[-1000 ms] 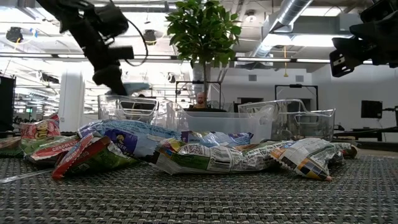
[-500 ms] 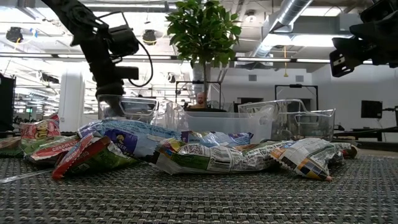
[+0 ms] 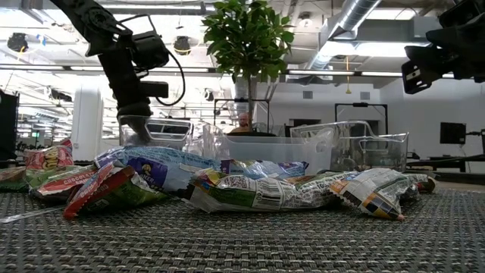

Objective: Pick and place Granola Bars by type
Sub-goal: Put the blue granola bar into the left transparent bin

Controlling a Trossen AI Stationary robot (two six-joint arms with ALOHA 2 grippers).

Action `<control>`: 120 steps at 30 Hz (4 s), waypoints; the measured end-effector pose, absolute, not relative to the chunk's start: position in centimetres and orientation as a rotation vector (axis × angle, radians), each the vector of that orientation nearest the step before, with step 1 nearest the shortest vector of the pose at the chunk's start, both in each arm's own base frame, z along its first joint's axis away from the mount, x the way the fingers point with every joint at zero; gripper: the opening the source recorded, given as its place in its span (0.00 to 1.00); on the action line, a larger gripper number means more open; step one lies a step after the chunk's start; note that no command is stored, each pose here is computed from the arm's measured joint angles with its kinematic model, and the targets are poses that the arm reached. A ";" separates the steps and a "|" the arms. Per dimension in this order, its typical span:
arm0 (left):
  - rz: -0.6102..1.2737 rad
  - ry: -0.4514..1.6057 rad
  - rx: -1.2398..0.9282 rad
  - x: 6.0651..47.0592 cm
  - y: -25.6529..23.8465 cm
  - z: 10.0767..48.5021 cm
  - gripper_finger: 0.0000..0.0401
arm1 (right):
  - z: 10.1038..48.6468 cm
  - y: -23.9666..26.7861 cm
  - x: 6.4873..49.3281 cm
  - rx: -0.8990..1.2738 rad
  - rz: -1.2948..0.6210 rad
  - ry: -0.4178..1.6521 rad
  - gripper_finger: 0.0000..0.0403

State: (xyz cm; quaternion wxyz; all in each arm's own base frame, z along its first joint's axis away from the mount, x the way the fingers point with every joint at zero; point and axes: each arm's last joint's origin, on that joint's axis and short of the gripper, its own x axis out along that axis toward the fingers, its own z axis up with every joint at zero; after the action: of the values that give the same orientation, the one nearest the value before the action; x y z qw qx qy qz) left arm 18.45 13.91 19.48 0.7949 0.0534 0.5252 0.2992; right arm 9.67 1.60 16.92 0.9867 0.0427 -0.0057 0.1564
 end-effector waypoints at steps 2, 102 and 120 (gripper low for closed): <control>0.642 1.129 0.116 18.5 13.9 19.5 0.26 | 16.9 1.6 9.7 0.086 0.314 -0.011 0.34; -0.441 0.567 -0.478 21.5 -12.1 28.3 0.28 | 16.9 1.6 9.7 0.086 0.314 -0.011 0.35; -0.060 0.860 -0.433 27.9 -13.8 27.1 0.28 | 16.9 1.6 9.7 0.086 0.314 -0.011 0.34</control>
State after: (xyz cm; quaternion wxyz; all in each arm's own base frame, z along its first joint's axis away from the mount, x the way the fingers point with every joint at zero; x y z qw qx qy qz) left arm 27.87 -13.76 27.06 0.8858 -0.2081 0.4137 -0.0290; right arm 9.67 1.60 16.92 0.9868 0.0427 -0.0054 0.1564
